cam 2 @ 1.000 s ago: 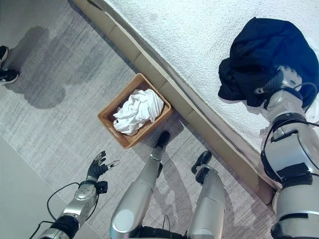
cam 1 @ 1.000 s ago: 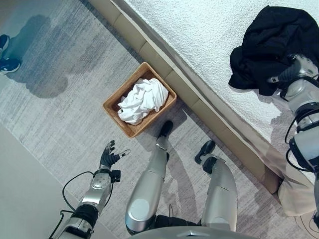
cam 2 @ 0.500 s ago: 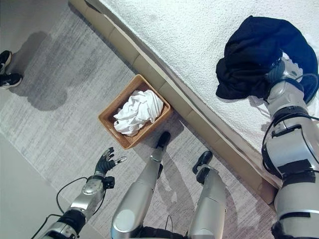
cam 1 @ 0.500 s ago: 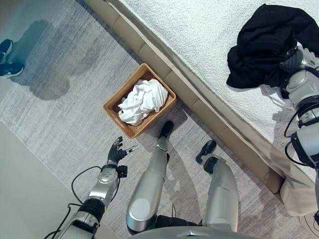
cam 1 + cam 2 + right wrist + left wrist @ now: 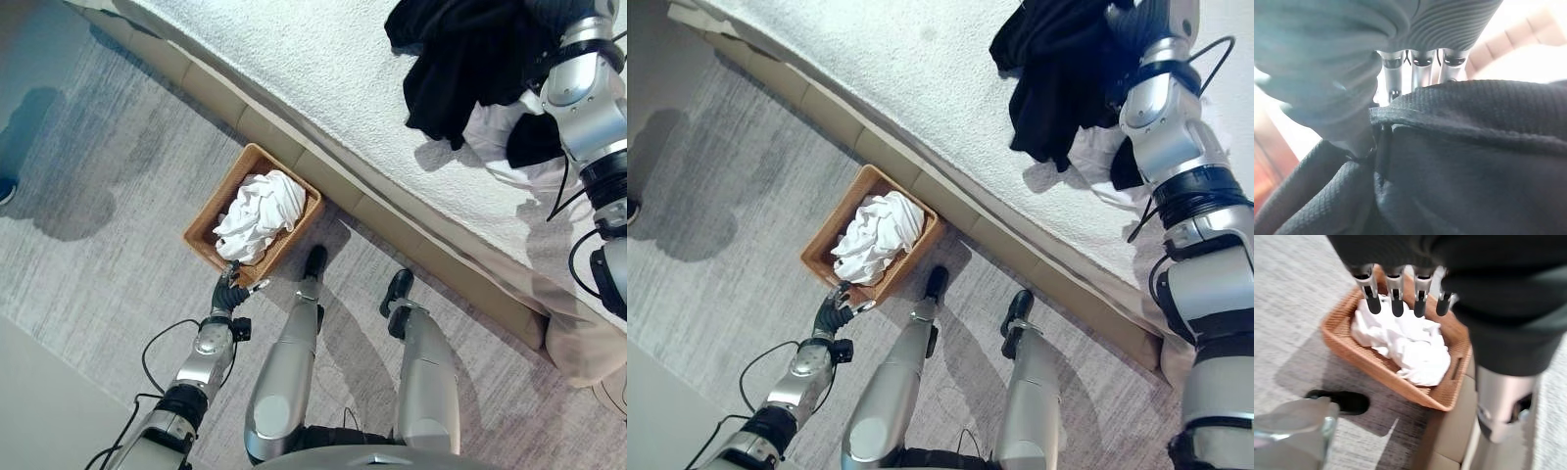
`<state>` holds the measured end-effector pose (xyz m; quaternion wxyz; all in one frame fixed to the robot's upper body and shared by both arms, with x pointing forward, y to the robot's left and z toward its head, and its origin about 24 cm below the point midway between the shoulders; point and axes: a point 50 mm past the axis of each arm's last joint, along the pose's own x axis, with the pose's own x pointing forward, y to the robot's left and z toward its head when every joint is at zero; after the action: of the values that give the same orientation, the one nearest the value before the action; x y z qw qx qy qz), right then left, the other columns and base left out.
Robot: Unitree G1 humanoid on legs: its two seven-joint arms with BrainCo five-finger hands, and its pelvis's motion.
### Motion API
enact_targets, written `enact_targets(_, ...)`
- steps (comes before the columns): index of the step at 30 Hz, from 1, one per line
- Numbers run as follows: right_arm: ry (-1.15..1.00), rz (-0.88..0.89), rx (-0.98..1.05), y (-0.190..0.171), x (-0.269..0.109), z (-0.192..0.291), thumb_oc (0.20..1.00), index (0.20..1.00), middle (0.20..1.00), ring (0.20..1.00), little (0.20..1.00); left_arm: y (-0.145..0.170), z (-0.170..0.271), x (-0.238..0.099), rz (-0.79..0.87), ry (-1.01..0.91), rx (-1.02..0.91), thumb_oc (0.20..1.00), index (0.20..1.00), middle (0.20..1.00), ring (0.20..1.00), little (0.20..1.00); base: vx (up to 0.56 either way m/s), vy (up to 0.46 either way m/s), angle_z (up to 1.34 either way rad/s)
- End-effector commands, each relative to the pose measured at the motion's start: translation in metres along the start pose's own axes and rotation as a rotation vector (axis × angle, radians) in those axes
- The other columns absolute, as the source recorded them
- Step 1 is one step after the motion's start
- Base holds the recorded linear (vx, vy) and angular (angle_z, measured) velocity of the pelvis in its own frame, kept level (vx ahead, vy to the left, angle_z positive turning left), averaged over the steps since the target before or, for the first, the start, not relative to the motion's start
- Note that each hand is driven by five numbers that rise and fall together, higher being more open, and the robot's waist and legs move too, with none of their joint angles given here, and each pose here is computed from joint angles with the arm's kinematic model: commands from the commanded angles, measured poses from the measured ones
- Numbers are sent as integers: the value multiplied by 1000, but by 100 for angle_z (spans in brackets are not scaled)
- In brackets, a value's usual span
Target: Pick up clothes into the bucket
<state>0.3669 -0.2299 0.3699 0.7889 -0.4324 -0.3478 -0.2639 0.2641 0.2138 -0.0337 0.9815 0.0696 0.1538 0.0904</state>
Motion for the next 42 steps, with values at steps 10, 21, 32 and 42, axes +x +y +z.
enact_targets(10, -376, -153, 250, -46, 0, 82, 200, 200, 200, 200, 200, 35, 59, -5, 54, -285, -6, 1000, 1000, 1000, 1000, 1000, 0, 108, -29)
enact_targets(21, -455, 424, 316, 12, -44, 94, 200, 200, 200, 200, 200, 30, 148, -16, -30, -627, 100, 1000, 1000, 1000, 1000, 1000, 36, 49, -35)
enact_targets(32, -515, 882, 491, 45, -90, 117, 200, 200, 200, 200, 200, -57, 200, -10, -214, -787, 209, 1000, 1000, 1000, 1000, 1000, 57, 0, -12)
enact_targets(42, -535, 1003, 667, 49, -111, 130, 200, 200, 200, 200, 200, -126, 203, -32, -657, -731, 103, 1000, 1000, 1000, 1000, 1000, 41, -33, 3)
